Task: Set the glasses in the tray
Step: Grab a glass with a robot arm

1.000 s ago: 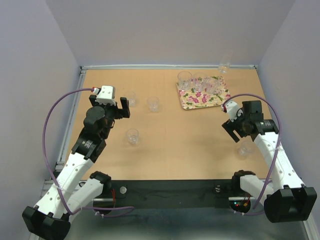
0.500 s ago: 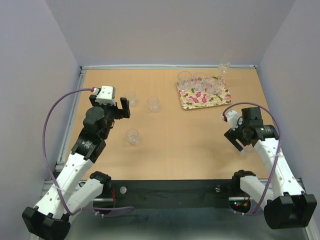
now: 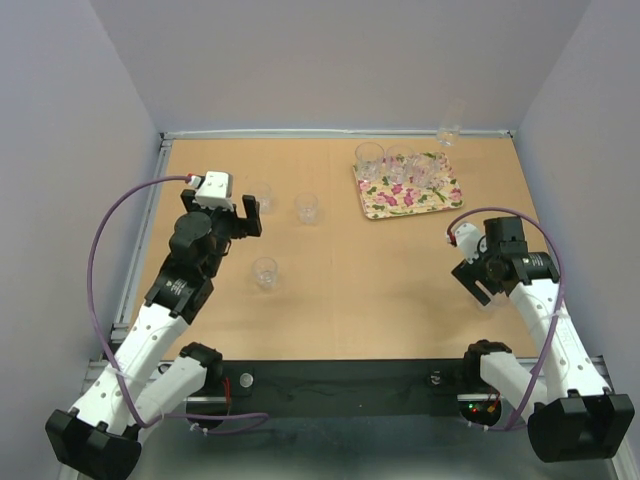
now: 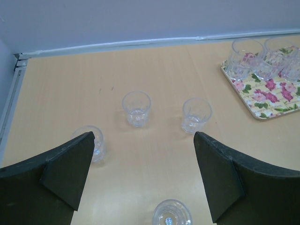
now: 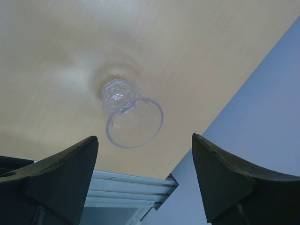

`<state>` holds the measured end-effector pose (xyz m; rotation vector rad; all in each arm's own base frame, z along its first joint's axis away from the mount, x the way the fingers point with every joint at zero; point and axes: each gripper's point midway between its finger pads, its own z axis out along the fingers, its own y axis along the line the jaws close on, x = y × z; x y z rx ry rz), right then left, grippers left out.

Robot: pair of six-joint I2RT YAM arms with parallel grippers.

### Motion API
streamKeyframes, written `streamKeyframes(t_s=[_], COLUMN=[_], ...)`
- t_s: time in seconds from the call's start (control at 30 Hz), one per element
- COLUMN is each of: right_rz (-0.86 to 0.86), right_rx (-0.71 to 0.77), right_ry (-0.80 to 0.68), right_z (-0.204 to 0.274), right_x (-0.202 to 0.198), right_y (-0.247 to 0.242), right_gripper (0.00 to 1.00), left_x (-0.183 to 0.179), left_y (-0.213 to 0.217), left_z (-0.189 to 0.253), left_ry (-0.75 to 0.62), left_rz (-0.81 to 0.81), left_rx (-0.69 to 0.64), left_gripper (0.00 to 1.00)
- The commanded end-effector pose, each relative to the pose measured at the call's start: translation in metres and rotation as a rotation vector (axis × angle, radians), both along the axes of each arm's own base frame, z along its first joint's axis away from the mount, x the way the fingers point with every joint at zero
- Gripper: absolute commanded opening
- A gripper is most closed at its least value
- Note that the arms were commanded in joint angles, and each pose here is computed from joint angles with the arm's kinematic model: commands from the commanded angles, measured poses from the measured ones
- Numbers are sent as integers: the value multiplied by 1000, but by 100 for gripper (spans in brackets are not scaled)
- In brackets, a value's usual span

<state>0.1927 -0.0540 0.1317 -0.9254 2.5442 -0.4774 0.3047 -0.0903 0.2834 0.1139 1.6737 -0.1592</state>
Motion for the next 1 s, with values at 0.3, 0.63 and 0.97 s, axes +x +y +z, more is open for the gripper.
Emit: streamKeyframes(t_s=[0.3, 0.63, 0.97], right_rz=[-26, -113, -116], right_rx=[-70, 45, 194], right_ry=[-61, -77, -58], right_z=[28, 12, -13], right_x=[12, 30, 36], right_y=[-16, -57, -59], right_gripper=[86, 83, 75], left_x=[4, 5, 8], left_y=[-17, -17, -17], left_z=[-5, -12, -17], left_ry=[-33, -30, -16], left_rz=[-83, -80, -77], left_rx=[-20, -19, -13], left_gripper=[99, 99, 99])
